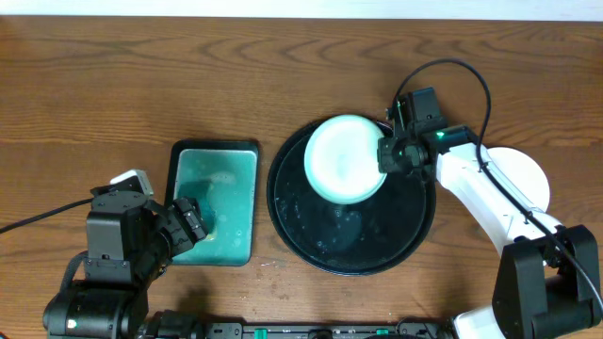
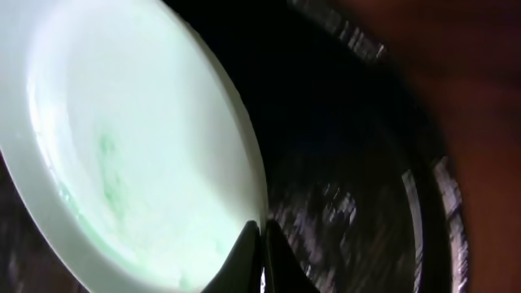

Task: Clean dirty plates on tray and stack at the side
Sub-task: 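Grasp the last pale green plate with the right gripper, slide to tray center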

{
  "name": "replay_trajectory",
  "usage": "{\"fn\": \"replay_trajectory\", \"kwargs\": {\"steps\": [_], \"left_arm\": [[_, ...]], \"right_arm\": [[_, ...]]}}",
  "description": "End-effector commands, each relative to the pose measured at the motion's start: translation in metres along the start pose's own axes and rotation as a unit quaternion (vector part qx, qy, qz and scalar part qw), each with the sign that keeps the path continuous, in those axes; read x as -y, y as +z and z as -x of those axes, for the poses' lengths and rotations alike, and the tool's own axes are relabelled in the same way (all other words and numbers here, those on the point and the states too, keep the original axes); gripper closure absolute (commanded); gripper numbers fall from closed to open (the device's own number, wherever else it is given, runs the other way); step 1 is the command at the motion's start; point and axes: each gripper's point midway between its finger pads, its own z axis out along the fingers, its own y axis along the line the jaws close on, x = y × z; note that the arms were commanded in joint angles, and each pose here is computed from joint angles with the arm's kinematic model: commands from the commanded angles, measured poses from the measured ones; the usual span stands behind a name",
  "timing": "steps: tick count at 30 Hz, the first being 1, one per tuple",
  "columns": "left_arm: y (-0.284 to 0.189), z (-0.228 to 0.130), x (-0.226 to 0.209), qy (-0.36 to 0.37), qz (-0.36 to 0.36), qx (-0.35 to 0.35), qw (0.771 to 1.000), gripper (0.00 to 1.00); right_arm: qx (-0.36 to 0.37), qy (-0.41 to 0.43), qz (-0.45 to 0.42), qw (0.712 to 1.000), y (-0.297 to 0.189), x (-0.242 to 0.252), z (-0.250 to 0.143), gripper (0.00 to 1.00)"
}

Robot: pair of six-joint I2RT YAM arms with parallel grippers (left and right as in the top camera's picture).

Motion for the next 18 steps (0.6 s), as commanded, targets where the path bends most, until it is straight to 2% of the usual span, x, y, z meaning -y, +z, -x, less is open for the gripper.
{"fn": "replay_trajectory", "kwargs": {"steps": [1,6,10,15,16,17,18], "left_arm": [[-0.006,0.006,0.002,0.001,-0.005,0.010,1.000,0.12],[-0.006,0.006,0.003,0.001,-0.005,0.010,1.000,0.12],[-0.006,0.006,0.003,0.001,-0.005,0.010,1.000,0.12],[-0.006,0.006,0.002,0.001,-0.005,0.010,1.000,0.12],[-0.006,0.006,0.003,0.001,-0.005,0.010,1.000,0.12],[-0.006,0.006,0.003,0.001,-0.005,0.010,1.000,0.12],[-0.006,0.006,0.002,0.001,-0.005,0.010,1.000,0.12]], "right_arm": [[-0.072,0.003,0.045,0.996,0.004,-0.024,-0.035,0.99],[-0.165,0.011,0.016,0.986,0.007,-0.023,-0.093,0.99],[-0.192,0.041,-0.035,0.980,0.015,-0.005,-0.122,0.99],[-0.203,0.095,-0.066,0.972,0.019,0.011,-0.136,0.99],[-0.201,0.104,-0.067,0.972,0.019,0.013,-0.135,0.95],[-0.197,0.108,-0.066,0.972,0.019,0.014,-0.132,0.74],[-0.193,0.117,-0.062,0.972,0.019,0.014,-0.130,0.66]]}}
